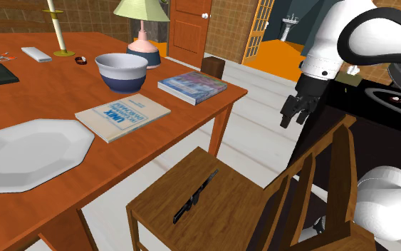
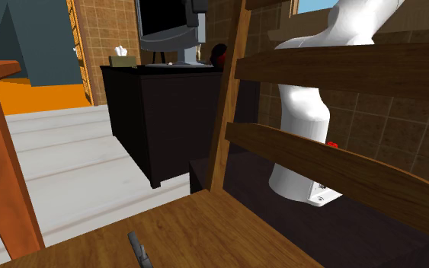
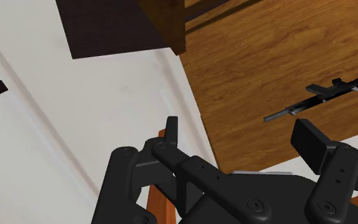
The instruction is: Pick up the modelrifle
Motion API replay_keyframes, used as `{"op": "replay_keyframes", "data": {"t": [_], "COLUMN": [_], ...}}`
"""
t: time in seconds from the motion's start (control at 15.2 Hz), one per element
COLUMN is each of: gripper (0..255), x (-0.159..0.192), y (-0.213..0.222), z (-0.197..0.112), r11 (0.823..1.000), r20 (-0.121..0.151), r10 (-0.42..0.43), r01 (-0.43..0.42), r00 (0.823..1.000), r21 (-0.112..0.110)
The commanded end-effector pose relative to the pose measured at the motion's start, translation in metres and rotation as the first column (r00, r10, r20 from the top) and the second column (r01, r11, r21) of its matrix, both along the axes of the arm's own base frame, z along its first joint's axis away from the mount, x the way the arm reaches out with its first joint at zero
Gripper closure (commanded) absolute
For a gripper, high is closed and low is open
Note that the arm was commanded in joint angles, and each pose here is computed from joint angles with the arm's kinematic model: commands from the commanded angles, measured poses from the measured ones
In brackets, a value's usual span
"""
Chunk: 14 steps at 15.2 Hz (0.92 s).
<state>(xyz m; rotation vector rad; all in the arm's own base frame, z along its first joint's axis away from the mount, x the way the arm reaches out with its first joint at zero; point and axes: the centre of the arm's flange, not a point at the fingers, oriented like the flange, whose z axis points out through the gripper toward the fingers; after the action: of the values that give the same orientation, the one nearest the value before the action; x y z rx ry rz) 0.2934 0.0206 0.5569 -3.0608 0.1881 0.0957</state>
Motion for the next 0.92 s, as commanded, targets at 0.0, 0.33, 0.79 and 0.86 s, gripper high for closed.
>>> {"op": "replay_keyframes", "data": {"t": [0.0, 0.33, 0.79, 0.86], "gripper": [0, 0, 0, 0], "x": [0.0, -0.013, -0.012, -0.01], "y": [0.0, 0.053, 0.129, 0.14], "z": [0.0, -0.039, -0.094, -0.102], "r11": [1.0, 0.98, 0.888, 0.869], "r20": [0.0, 0.008, 0.024, 0.026], "r10": [0.0, -0.197, -0.458, -0.493], "r01": [0.0, 0.197, 0.459, 0.494], "r00": [1.0, 0.98, 0.888, 0.869], "r21": [0.0, -0.015, -0.032, -0.034]}}
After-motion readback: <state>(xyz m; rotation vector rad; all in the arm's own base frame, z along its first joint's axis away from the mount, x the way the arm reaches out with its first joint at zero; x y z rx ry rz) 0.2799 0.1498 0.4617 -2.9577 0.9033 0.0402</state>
